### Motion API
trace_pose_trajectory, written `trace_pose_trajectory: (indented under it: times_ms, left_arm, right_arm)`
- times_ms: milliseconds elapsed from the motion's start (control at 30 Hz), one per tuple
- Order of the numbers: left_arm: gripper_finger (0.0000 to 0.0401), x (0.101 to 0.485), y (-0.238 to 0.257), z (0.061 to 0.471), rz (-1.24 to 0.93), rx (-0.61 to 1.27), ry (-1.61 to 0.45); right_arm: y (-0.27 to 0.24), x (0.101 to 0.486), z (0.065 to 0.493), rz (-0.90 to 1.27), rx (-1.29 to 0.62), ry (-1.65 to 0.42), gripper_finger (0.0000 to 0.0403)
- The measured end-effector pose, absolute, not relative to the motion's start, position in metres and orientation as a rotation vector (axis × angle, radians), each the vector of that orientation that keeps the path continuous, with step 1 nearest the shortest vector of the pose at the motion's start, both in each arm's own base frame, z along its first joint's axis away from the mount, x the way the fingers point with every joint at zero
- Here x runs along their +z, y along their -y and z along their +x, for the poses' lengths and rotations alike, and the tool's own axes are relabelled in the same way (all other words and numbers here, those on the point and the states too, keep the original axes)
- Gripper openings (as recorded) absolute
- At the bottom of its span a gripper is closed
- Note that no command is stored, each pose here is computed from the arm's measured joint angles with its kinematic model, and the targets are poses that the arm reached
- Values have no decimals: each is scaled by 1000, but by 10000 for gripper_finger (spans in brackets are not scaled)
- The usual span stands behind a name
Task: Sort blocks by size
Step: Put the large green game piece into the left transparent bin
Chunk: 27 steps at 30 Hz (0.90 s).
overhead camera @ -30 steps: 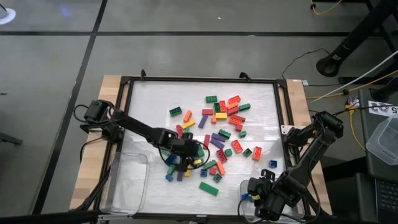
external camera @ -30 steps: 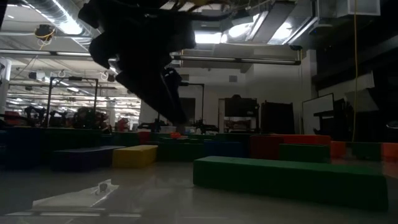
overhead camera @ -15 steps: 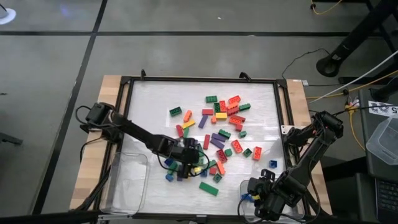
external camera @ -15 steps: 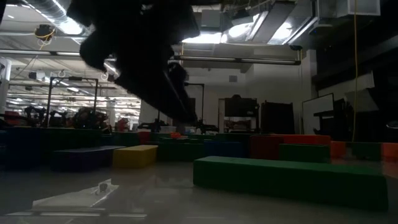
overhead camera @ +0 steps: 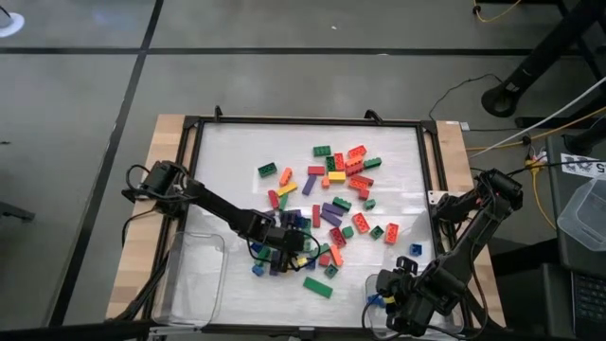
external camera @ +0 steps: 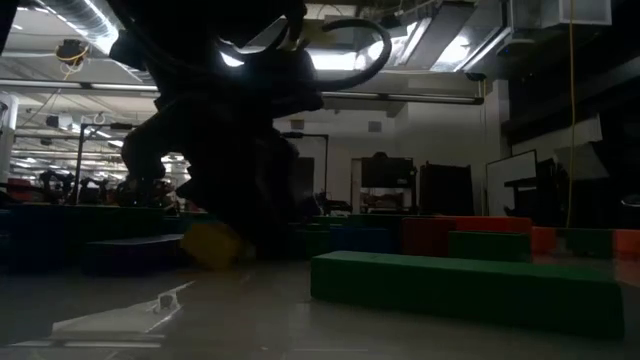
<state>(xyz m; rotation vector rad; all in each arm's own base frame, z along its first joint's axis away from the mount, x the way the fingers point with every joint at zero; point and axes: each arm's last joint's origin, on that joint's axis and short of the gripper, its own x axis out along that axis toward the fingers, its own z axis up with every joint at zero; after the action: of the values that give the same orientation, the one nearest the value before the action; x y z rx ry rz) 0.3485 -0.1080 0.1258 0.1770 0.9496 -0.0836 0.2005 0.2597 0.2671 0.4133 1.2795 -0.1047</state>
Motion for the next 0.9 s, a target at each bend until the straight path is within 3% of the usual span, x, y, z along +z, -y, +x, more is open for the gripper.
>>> trace_pose_trajectory:
  times_ms: [300, 533, 900]
  left_arm:
    - [122, 126, 105, 349, 194, -99, -955]
    - [122, 149, 103, 351, 204, -113, -955]
    - [126, 255, 93, 315, 80, -159, -924]
  right_arm:
    - [-255, 290, 213, 291, -24, -1198, 239]
    - [-236, 295, 227, 47, -93, -1067, 239]
    - [-172, 297, 287, -153, -141, -1007, 239]
